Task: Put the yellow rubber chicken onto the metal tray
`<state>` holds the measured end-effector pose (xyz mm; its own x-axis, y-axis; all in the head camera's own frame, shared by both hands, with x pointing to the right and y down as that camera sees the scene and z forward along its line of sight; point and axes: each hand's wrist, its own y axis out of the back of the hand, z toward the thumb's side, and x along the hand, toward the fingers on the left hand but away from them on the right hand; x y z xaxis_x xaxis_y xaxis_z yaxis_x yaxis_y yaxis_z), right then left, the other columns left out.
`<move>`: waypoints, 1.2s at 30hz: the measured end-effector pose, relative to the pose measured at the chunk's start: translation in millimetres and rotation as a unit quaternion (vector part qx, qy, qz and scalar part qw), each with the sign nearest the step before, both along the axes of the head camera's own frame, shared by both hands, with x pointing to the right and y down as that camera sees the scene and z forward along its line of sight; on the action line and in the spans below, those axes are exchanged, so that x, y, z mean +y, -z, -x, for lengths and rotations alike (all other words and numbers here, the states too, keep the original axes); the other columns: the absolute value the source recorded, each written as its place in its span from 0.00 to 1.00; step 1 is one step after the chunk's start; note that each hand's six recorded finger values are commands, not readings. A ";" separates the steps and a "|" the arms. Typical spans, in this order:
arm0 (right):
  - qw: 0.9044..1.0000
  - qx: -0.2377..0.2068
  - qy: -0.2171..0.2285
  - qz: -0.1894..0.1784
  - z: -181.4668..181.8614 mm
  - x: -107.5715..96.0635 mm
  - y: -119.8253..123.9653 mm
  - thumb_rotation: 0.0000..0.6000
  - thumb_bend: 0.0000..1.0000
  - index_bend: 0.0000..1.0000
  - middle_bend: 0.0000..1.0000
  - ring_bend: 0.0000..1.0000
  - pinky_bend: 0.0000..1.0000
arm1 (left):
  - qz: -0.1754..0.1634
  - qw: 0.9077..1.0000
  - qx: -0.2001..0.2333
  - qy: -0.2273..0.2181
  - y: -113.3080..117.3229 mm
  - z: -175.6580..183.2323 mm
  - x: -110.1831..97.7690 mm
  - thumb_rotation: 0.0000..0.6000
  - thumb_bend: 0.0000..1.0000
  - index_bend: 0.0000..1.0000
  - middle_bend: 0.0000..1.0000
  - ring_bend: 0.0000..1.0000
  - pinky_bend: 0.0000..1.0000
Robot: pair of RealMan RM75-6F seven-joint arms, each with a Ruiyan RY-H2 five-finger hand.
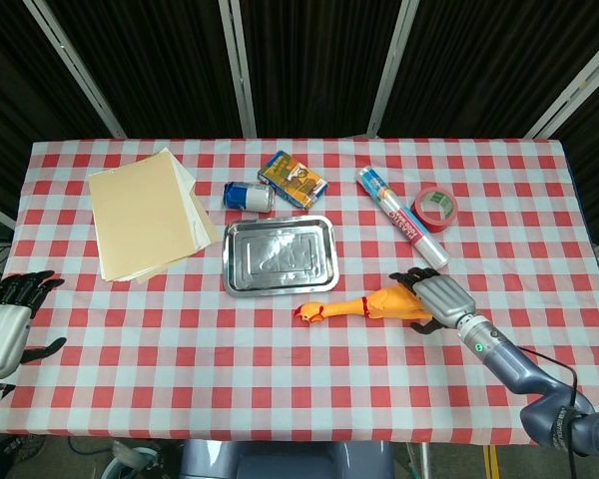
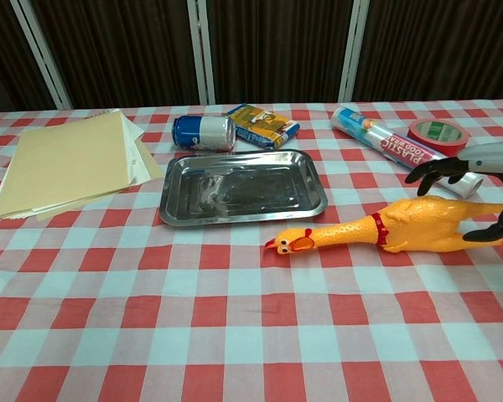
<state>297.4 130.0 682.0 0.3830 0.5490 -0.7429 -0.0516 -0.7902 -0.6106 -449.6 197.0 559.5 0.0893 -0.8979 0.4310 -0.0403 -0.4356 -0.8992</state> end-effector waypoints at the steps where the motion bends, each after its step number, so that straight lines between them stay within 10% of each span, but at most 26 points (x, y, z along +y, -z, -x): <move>1: 1.000 0.001 0.000 0.002 0.2 -1.0 -1.6 1.00 0.30 0.14 0.18 0.11 0.14 | 0.000 1.000 0.000 0.000 -0.3 -0.1 0.1 1.00 0.00 0.19 0.13 0.13 0.13; 12: 1.000 0.000 -0.010 0.005 3.0 -4.6 -11.8 1.00 0.30 0.32 0.31 0.25 0.34 | 0.009 1.000 0.000 0.005 -4.9 2.5 2.5 1.00 0.00 0.19 0.13 0.13 0.13; 25: 1.000 -0.006 -0.021 0.012 4.6 -6.3 -26.3 1.00 0.38 0.77 0.63 0.58 0.69 | 0.021 1.000 0.007 0.007 -9.4 4.4 6.5 1.00 0.00 0.20 0.14 0.13 0.13; 36: 0.996 -0.073 -0.058 0.010 -0.1 -7.4 3.5 1.00 0.48 0.90 0.71 0.67 0.76 | 0.031 0.997 0.071 -0.014 -13.2 -18.7 -9.1 1.00 0.00 0.23 0.22 0.23 0.23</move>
